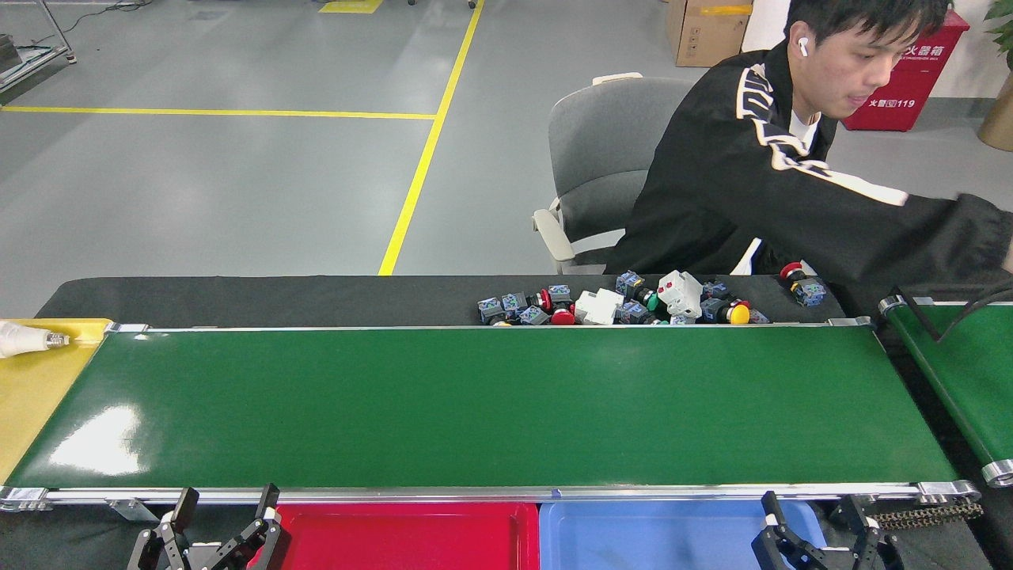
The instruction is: Pick switch part from conveyor to tray
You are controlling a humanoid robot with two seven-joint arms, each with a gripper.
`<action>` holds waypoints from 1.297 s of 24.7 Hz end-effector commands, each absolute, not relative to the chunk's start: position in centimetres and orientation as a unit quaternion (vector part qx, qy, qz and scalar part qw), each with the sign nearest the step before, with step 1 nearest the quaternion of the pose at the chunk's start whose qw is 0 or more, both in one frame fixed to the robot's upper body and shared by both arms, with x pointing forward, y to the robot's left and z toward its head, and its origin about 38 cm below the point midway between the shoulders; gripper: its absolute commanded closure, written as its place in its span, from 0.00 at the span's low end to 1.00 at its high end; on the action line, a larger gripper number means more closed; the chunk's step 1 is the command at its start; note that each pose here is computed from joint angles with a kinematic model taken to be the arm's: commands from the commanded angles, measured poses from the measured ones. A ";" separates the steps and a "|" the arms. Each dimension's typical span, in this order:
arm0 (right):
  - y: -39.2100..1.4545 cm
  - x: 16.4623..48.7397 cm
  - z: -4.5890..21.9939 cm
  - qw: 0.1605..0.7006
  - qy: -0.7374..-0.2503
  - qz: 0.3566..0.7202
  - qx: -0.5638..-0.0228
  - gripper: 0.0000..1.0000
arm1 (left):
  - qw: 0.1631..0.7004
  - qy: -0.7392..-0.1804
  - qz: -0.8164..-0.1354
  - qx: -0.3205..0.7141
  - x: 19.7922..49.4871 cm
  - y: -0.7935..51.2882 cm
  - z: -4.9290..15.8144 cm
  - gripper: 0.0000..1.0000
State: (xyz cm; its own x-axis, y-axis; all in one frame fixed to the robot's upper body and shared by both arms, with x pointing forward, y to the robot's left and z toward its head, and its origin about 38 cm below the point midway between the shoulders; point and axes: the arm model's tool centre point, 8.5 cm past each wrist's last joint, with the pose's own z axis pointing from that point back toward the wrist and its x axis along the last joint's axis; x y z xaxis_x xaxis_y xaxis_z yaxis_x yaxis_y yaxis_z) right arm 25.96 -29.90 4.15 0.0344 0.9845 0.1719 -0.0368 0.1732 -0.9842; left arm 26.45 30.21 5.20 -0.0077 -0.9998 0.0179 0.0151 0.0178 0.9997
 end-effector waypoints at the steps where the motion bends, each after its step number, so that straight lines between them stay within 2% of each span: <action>1: -30.0 26.2 4.7 0.553 -0.528 0.453 -0.458 0.02 | 0.498 -0.510 -0.498 0.494 26.6 30.1 5.7 0.00; 11: -30.1 26.2 4.8 0.551 -0.528 0.456 -0.459 0.02 | 0.498 -0.512 -0.496 0.493 26.4 30.0 5.6 0.00; 14: -30.1 26.2 4.9 0.550 -0.527 0.456 -0.460 0.02 | 0.473 -0.538 -0.478 0.509 26.2 29.8 6.3 0.00; 17: -30.1 26.2 4.9 0.550 -0.526 0.456 -0.461 0.02 | 0.458 -0.557 -0.489 0.491 25.8 29.4 6.2 0.00; 28: -30.4 26.5 5.3 0.538 -0.523 0.462 -0.473 0.05 | 0.460 -0.566 -0.473 0.494 25.6 30.6 6.7 0.00; 32: -30.5 26.5 5.3 0.537 -0.524 0.458 -0.477 0.05 | 0.472 -0.590 -0.447 0.478 25.5 30.7 7.0 0.00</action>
State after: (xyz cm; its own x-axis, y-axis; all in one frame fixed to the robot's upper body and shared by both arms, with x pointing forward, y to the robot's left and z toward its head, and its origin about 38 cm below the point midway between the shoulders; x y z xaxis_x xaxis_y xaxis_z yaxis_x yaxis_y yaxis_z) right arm 26.14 -30.28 4.41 0.0305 0.9905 0.1343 -0.0296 0.1352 -0.9904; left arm 25.47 30.47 6.35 -0.0853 -0.9887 0.1229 -0.1216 0.1328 0.9837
